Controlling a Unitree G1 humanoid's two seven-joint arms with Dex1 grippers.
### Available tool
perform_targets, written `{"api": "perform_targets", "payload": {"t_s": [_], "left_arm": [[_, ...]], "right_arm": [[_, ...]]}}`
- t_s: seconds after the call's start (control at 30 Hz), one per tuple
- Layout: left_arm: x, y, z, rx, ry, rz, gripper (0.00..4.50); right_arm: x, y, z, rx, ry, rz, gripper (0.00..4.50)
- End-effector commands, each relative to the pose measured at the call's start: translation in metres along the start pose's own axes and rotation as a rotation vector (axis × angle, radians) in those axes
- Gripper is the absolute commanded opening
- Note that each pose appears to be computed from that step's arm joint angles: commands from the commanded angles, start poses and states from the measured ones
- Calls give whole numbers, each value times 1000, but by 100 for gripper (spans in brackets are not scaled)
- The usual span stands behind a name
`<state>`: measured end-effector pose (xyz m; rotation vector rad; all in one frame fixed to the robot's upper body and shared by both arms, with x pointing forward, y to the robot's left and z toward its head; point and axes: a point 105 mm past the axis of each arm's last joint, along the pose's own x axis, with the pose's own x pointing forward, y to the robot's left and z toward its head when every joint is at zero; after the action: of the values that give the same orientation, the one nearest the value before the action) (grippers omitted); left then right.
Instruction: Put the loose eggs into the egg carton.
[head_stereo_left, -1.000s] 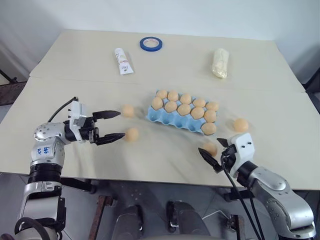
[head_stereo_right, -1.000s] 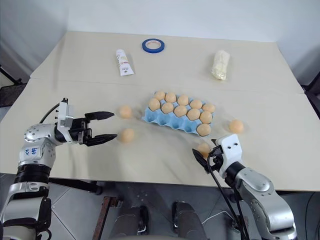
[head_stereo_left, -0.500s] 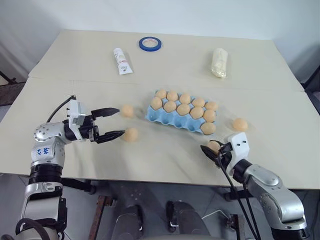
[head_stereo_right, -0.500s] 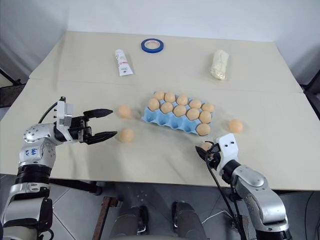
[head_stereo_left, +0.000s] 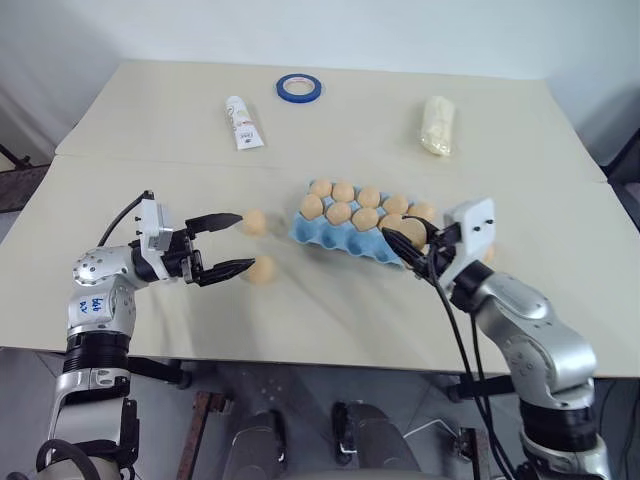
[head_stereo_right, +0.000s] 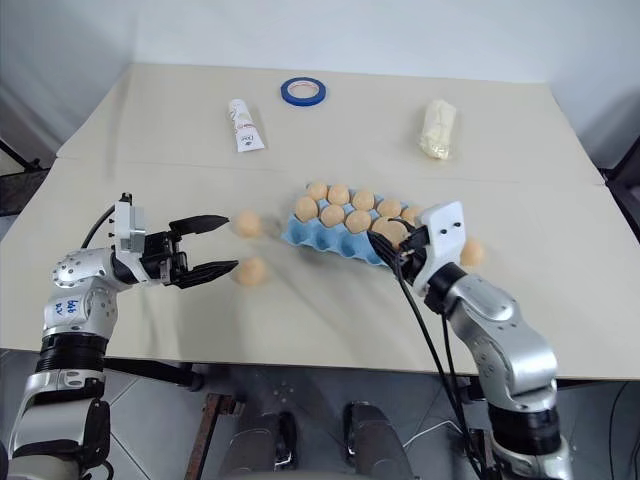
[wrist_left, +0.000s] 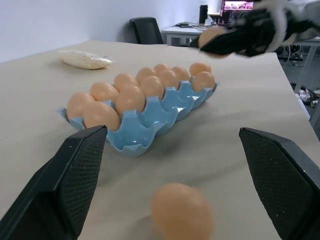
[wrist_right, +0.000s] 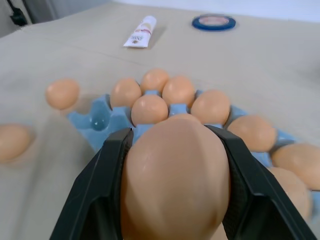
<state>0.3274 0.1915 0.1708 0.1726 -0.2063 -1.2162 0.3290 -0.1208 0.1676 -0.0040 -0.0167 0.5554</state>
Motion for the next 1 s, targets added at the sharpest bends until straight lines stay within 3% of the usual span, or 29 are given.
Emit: {"api": "perform_targets", "payload": {"t_s": [0.03,0.23,0.5,0.67,0.83,1.0], "left_arm": [[3,1,15,44,-41,-11,450],[-10,3,13,40,-24,27,450],[-12,1,14,47,-29,43,450],[-12,-1,14,48,-34,44,450],[-14,-3,13,45,-34,50,450],[-25,1,9,36,-11,96,450]], "right_arm": [[12,0,3,-31,-38,-11,187],[25,-2,-1,-53,-19,-21,187],[15,6,4,-57,-16,48,448],[1,3,19,-89,-45,69,448],[-36,-19,34,-131,-65,65,448],[-88,-55,19,-204,65,6,448]]}}
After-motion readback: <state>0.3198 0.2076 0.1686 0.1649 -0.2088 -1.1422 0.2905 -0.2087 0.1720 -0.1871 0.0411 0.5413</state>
